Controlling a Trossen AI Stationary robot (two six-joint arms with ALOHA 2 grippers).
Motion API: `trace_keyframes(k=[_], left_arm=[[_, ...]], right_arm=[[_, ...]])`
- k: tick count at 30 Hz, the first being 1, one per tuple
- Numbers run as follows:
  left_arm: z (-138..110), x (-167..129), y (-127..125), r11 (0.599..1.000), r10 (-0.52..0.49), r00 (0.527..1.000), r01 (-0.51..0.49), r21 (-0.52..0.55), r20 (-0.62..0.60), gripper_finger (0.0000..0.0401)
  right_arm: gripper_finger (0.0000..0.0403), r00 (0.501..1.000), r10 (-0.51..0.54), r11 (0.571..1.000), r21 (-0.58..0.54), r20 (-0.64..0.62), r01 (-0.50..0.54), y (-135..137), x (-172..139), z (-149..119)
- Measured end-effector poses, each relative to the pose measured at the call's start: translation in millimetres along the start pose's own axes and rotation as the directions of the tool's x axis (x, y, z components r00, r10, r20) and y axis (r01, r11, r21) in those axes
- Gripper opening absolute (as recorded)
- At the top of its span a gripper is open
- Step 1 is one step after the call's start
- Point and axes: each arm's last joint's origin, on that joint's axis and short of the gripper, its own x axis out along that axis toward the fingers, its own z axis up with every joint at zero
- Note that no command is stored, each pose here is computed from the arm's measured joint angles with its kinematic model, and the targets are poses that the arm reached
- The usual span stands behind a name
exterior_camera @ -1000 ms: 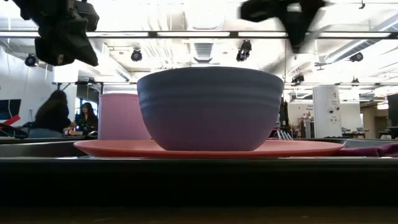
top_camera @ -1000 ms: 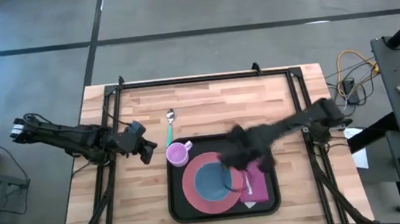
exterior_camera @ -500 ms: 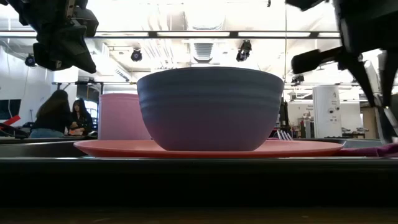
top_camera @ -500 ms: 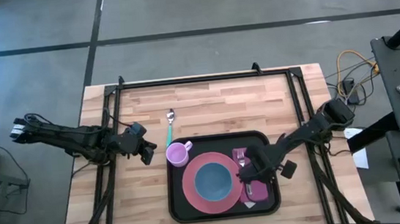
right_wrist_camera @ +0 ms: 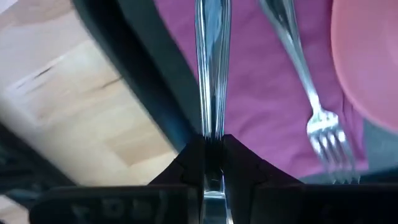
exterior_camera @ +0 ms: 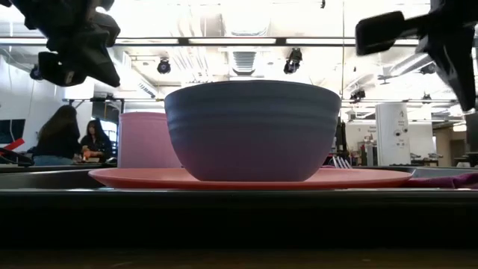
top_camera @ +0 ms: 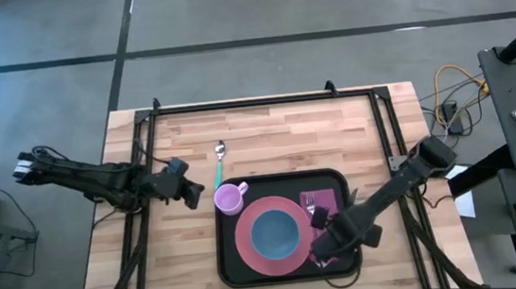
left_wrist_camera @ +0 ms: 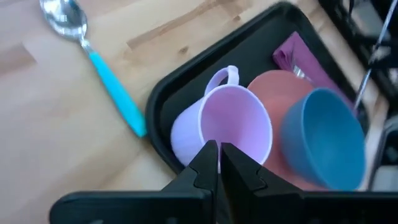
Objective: Set up tray
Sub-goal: Put the silver knife on top of the purple napkin to the right of the silver fork on the black tray
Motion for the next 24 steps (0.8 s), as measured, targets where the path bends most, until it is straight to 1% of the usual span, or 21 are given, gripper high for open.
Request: trace_keyframes(k=[2,4,7,11,13,16,19,24], left_arm=[[0.3,1.9,-2.1,0.996,-0.007,1.000,0.007,-0.086,0.002,0.0000],[1.0,4.4,-6.6,0.991,-0.039,0.999,0.038,-0.132,0.000,0.0000],[0.3,7.5,-16.9,0.983,-0.122,0.992,0.119,-0.142,-0.013,0.0000],[-3.8,11.1,-32.3,0.967,-0.218,0.976,0.215,-0.137,-0.007,0.0000],[-7.0,13.4,-40.1,0.956,-0.262,0.965,0.258,-0.138,-0.007,0.0000],[-12.5,17.9,-51.4,0.935,-0.317,0.948,0.311,-0.168,-0.009,0.0000],[-18.8,24.8,-60.6,0.922,-0.343,0.939,0.336,-0.194,-0.003,0.0000],[-29.4,42.8,-69.8,0.921,-0.319,0.948,0.315,-0.229,0.022,0.0000]], right_arm=[[0.0024,1.000,-0.003,1.000,-0.031,0.008,0.004,-0.4,6.5,9.2],[0.0024,0.999,-0.018,0.997,-0.074,0.027,0.020,-1.9,13.1,18.1],[0.0025,0.999,-0.032,0.991,-0.128,0.022,0.034,-4.6,23.7,27.2],[0.0025,0.999,-0.037,0.987,-0.157,-0.010,0.035,-7.0,31.7,29.8],[0.0025,0.999,-0.046,0.983,-0.178,0.000,0.046,-7.7,31.6,30.9],[0.0025,0.996,-0.076,0.975,-0.204,0.040,0.082,-9.8,33.9,34.5],[0.0025,0.994,-0.100,0.964,-0.244,0.049,0.108,-10.3,39.8,35.0],[0.0025,0.993,-0.115,0.949,-0.291,0.028,0.119,-9.1,51.0,32.2]])
